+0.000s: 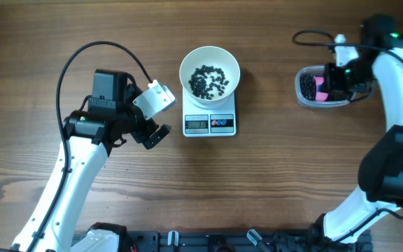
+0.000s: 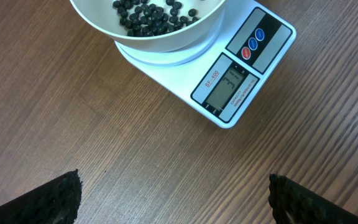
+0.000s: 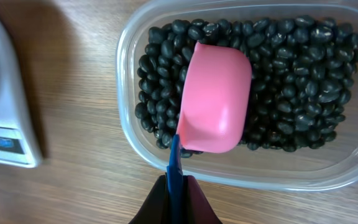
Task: Scoop item into bowl and weigh 150g on scale
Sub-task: 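Return the empty scoop to the bean tub with the right gripper, then scoop more black beans from the tub with the right gripper, then carry the filled pink scoop over the white bowl, then tip the scoop to pour beans into the white bowl, then move the empty scoop back to the bean tub with the right gripper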
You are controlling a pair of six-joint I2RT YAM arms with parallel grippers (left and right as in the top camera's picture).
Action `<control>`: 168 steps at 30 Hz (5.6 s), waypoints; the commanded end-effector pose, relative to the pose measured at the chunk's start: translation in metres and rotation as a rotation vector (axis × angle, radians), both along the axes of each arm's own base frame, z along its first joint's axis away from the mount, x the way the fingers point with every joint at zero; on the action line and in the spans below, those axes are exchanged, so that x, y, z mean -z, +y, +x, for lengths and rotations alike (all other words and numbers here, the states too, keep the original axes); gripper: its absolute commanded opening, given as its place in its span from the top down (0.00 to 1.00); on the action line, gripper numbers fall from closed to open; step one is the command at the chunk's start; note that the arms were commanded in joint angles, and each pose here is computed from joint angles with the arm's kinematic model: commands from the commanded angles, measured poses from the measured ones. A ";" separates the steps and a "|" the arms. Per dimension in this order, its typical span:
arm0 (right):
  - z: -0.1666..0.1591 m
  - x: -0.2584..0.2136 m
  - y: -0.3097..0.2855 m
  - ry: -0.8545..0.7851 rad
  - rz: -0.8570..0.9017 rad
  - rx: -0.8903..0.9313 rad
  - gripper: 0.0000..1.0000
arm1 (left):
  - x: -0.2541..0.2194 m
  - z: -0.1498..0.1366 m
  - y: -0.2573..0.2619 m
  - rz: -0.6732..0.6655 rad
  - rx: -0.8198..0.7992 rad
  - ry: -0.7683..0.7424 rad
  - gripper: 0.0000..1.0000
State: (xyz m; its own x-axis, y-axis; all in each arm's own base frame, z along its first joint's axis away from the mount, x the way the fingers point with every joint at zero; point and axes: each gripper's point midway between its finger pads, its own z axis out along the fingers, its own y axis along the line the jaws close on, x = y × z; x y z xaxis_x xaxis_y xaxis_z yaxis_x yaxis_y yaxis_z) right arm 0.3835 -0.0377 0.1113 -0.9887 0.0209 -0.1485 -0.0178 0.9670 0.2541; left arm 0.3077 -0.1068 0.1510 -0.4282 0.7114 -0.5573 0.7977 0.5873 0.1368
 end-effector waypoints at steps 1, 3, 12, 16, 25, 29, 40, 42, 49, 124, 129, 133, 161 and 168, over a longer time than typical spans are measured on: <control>0.000 -0.006 0.025 -0.018 0.268 -0.007 0.96 | 0.003 -0.003 -0.001 -0.006 0.020 0.007 0.00; -0.001 -0.009 0.015 -0.031 0.305 0.027 0.95 | 0.003 -0.003 -0.001 -0.006 0.020 0.007 0.00; -0.010 -0.009 -0.033 -0.035 0.308 0.162 0.96 | 0.003 -0.003 -0.001 -0.006 0.020 0.007 0.00; -0.014 -0.009 -0.054 -0.049 0.305 0.211 0.96 | 0.003 -0.003 -0.001 -0.006 0.020 0.007 0.00; -0.014 -0.027 -0.061 -0.152 0.445 0.206 0.96 | 0.003 -0.003 -0.001 -0.006 0.020 0.007 0.00; -0.014 -0.043 -0.057 -0.222 0.553 0.180 0.96 | 0.003 -0.003 -0.001 -0.006 0.020 0.007 0.00; -0.012 -0.068 -0.032 -0.275 0.718 0.149 0.96 | 0.003 -0.003 -0.001 -0.006 0.020 0.007 0.00; -0.009 -0.075 -0.027 -0.300 0.756 0.135 0.96 | 0.003 -0.003 -0.001 -0.006 0.020 0.007 0.00; -0.006 -0.083 0.003 -0.290 0.814 0.071 0.96 | 0.003 -0.003 -0.001 -0.006 0.020 0.007 0.00; 0.010 -0.138 0.006 -0.362 -0.111 0.284 0.96 | 0.003 -0.003 -0.001 -0.006 0.020 0.007 0.00; 0.017 -0.124 -0.015 -0.349 -0.211 0.241 0.96 | 0.003 -0.003 -0.001 -0.006 0.020 0.007 0.00; 0.023 -0.091 -0.025 -0.269 -0.273 0.187 0.96 | 0.003 -0.003 -0.001 -0.006 0.020 0.007 0.00; -0.005 0.014 0.040 0.125 -0.312 -0.076 0.96 | 0.003 -0.003 -0.001 -0.006 0.020 0.007 0.00; 0.001 0.010 0.042 0.109 -0.035 0.035 0.96 | 0.003 -0.003 -0.001 -0.006 0.020 0.007 0.00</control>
State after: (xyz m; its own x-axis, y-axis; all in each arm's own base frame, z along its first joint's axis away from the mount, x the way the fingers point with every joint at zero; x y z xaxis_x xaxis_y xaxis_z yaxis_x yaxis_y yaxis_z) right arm 0.3852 -0.0219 0.1050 -0.9976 -0.0142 -0.0675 -0.0133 0.9998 -0.0142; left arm 0.3074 -0.1068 0.1507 -0.4288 0.7115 -0.5567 0.7979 0.5873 0.1360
